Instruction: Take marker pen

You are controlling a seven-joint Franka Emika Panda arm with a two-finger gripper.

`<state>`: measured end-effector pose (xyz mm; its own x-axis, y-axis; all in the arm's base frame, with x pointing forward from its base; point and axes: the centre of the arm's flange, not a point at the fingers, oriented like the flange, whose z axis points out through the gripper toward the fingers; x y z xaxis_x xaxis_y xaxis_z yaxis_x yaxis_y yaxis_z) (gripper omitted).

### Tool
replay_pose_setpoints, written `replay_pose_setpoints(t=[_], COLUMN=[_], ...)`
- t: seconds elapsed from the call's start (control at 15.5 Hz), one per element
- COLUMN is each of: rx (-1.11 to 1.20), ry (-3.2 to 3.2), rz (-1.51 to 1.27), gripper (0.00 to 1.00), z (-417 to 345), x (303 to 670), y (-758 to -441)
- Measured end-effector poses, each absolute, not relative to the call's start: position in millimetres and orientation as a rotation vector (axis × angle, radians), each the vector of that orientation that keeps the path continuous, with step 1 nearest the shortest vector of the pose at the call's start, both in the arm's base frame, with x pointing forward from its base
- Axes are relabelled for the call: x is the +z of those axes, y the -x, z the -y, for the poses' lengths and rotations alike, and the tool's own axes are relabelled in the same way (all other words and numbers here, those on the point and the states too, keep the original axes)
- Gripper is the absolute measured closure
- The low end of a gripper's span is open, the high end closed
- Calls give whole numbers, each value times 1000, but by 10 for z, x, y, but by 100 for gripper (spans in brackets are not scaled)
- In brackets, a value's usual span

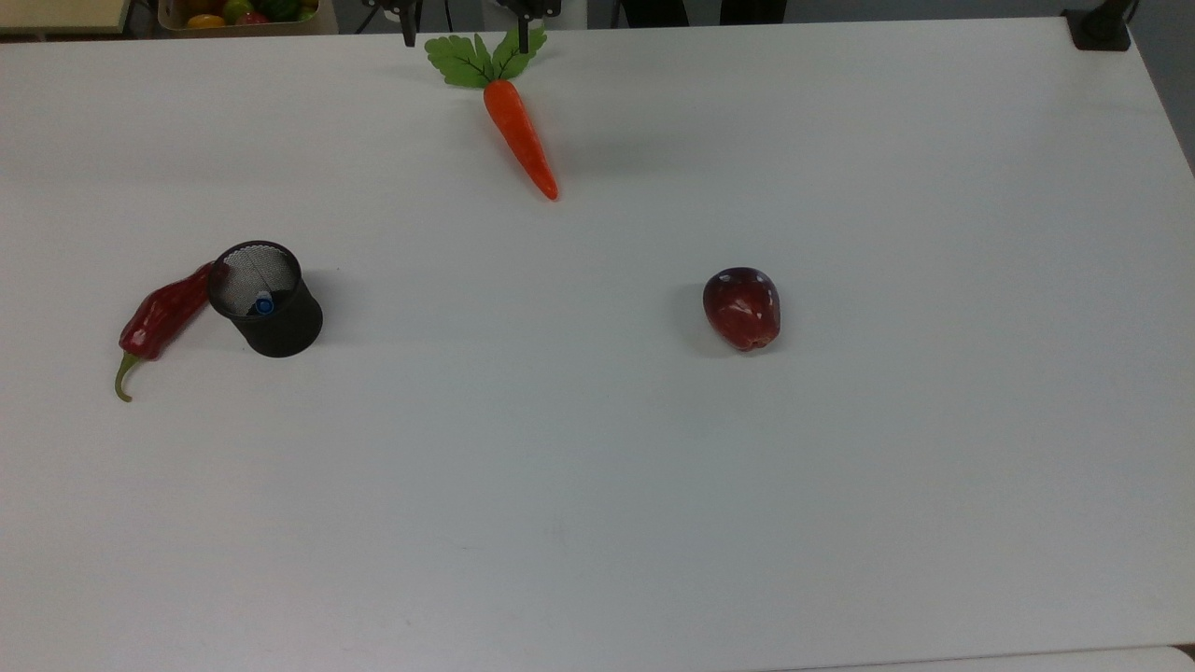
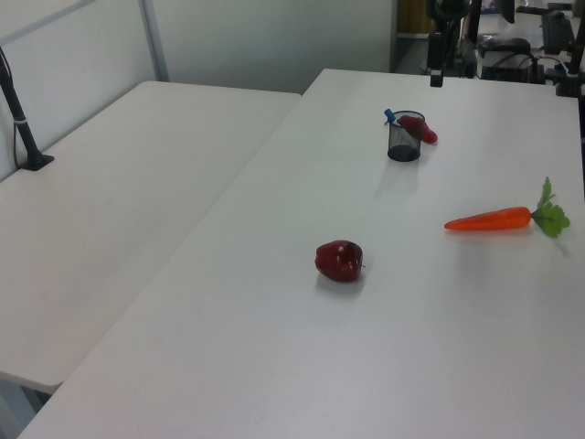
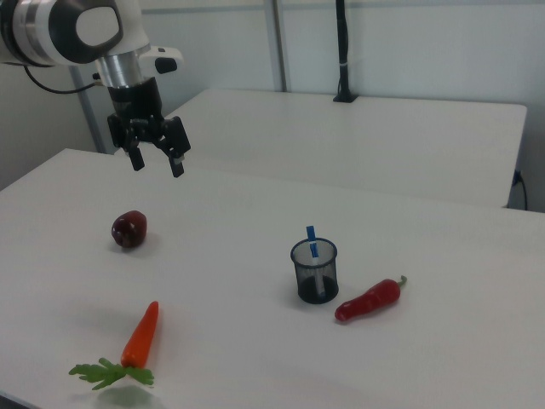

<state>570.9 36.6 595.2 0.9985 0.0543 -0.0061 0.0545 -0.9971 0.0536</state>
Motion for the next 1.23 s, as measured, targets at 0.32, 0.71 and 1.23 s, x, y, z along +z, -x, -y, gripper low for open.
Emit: replay_pose_setpoints(t=[0.32, 0.71, 1.23], rx=[-19, -55, 99], ry=[-3086, -3080, -3054], rz=[-84, -218, -338], gripper=[0, 0, 0], z=[-366, -284, 785], x=[5913, 5796, 5269], y=[-5716, -5765, -6323])
